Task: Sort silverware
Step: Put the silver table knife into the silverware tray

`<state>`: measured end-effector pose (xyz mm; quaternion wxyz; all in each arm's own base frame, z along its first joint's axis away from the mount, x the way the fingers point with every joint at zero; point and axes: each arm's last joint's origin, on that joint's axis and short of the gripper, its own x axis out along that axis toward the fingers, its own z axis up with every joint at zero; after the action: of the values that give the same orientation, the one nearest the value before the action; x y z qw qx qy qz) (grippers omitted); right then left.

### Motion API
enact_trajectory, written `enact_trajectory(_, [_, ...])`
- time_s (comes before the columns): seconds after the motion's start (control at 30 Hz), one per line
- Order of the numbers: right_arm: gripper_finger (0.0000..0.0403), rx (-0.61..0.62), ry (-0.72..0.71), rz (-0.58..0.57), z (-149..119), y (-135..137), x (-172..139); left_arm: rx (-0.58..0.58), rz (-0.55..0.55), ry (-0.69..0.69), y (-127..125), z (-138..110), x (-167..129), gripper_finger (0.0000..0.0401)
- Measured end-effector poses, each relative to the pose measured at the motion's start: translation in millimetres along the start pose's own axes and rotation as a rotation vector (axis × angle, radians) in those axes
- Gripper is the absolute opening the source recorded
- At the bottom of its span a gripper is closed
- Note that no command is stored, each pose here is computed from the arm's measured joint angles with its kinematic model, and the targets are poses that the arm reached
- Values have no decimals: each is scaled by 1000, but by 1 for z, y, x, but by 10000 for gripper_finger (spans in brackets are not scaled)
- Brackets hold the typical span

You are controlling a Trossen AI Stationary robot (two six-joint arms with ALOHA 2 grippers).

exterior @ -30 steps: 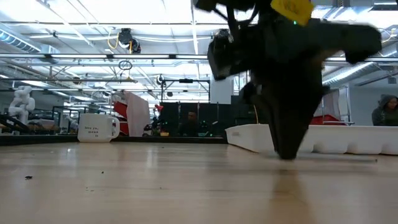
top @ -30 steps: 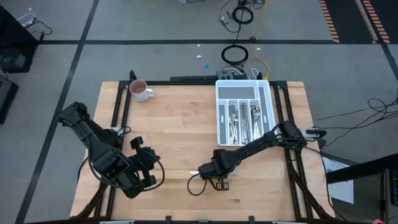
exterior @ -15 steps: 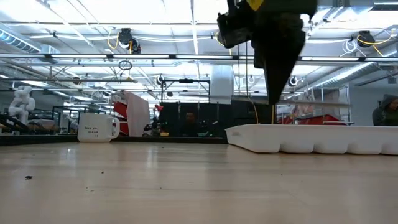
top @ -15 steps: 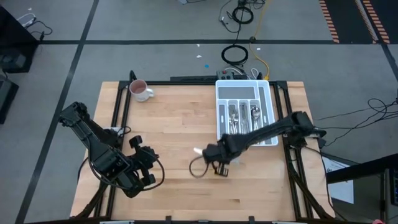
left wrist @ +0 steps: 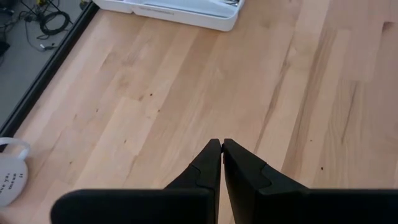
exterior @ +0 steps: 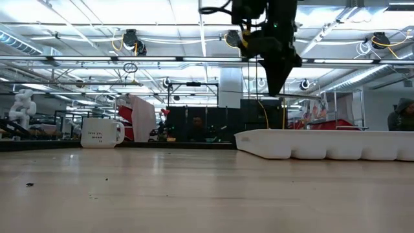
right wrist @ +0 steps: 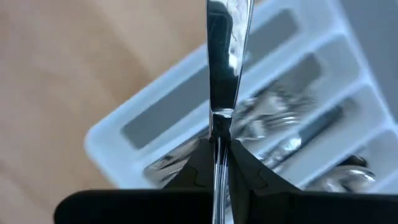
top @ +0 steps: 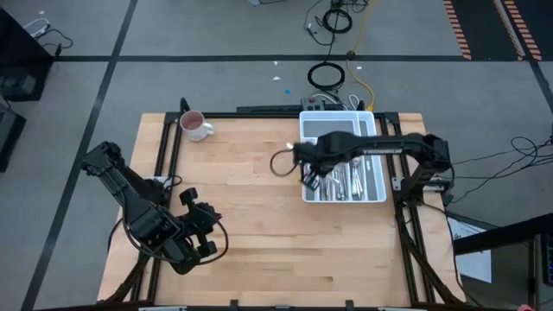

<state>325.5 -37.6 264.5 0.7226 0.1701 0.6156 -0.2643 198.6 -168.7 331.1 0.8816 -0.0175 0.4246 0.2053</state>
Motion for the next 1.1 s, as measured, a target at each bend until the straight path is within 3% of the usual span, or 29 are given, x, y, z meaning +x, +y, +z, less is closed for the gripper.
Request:
enact_trajectory(0.23, [0,232,-42,-50,-9,-47,7,-7,5,-22,0,1,0,27])
enact_trajectory(0.4, [0,414,-68,-32,-35,-70,23,-11,15,-49,0,2,0,27])
enact_trajectory(0.77, [0,762,-189,204,-80,-79,69,-9,65,-133,1,4,0,27])
enact_trajectory(1.1, [0,803,-166,152,-91,-84,77,-9,68,-138,1,5,0,27])
